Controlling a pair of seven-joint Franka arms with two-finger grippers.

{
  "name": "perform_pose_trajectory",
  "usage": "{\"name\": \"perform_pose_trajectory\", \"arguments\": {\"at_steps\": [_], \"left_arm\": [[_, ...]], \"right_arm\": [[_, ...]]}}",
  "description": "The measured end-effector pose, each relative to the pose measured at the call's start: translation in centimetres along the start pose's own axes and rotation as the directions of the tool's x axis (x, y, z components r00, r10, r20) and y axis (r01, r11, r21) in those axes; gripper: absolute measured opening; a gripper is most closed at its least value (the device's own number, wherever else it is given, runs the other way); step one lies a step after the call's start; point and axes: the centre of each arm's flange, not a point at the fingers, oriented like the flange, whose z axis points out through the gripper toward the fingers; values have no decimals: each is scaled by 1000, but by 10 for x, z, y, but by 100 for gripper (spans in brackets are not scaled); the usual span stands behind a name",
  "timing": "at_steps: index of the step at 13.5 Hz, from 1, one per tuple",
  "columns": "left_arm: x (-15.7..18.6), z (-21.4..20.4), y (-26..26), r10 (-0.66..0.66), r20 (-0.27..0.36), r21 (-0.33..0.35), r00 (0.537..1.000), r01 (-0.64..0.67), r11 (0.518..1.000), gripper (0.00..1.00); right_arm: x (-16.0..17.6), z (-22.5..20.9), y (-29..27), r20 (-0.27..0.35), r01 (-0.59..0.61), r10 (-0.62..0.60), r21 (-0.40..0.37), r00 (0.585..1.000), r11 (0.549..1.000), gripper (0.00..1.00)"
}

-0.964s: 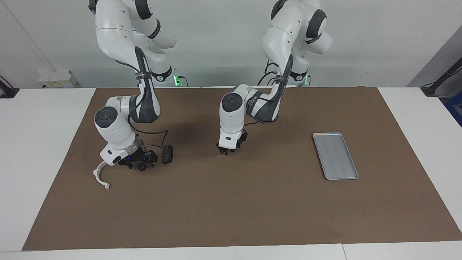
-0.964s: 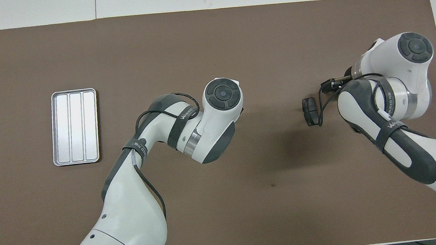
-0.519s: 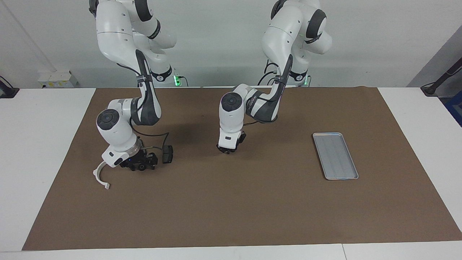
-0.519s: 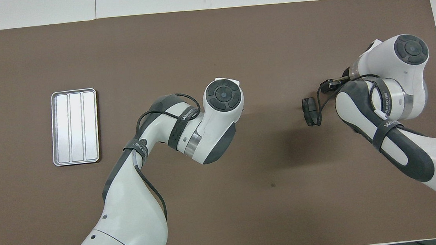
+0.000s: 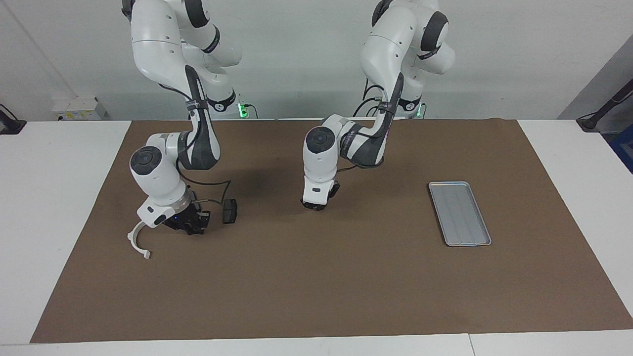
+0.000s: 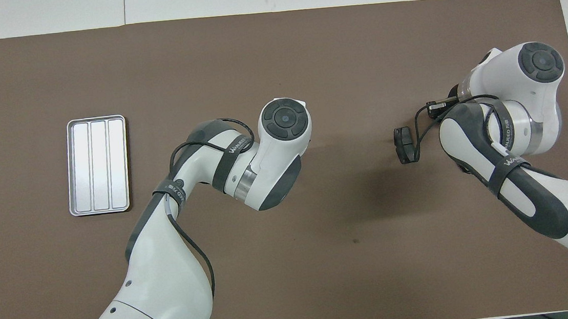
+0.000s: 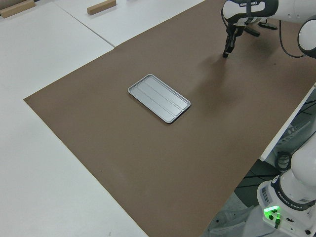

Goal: Pick bearing gear from pile to tray

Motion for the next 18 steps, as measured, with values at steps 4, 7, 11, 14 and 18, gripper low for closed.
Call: {"name": "perform_pose_trajectory", "arguments": {"at_steps": [4, 7, 11, 14, 18], "left_arm": [[63, -50, -49, 18, 22, 32, 1000, -19, 999, 24], [114, -70, -108, 89, 45, 38, 995, -91, 995, 24], [164, -64, -190, 214, 95, 42, 972, -218, 975, 24], [200, -59, -238, 288, 118, 27, 950, -293, 956, 24], [233, -53, -312, 366, 122, -6, 922, -368, 930, 24]], "right_arm": [[22, -37, 1, -28, 0, 0, -2, 1000, 1000, 35], [41, -101, -21, -21, -14, 14, 2, 1000, 1000, 35], [41, -189, -137, 17, -165, 165, 4, 986, 986, 35], [7, -194, -265, 15, -269, 269, -7, 963, 963, 35], [-55, -182, -380, 29, -351, 352, -27, 936, 936, 35]]}}
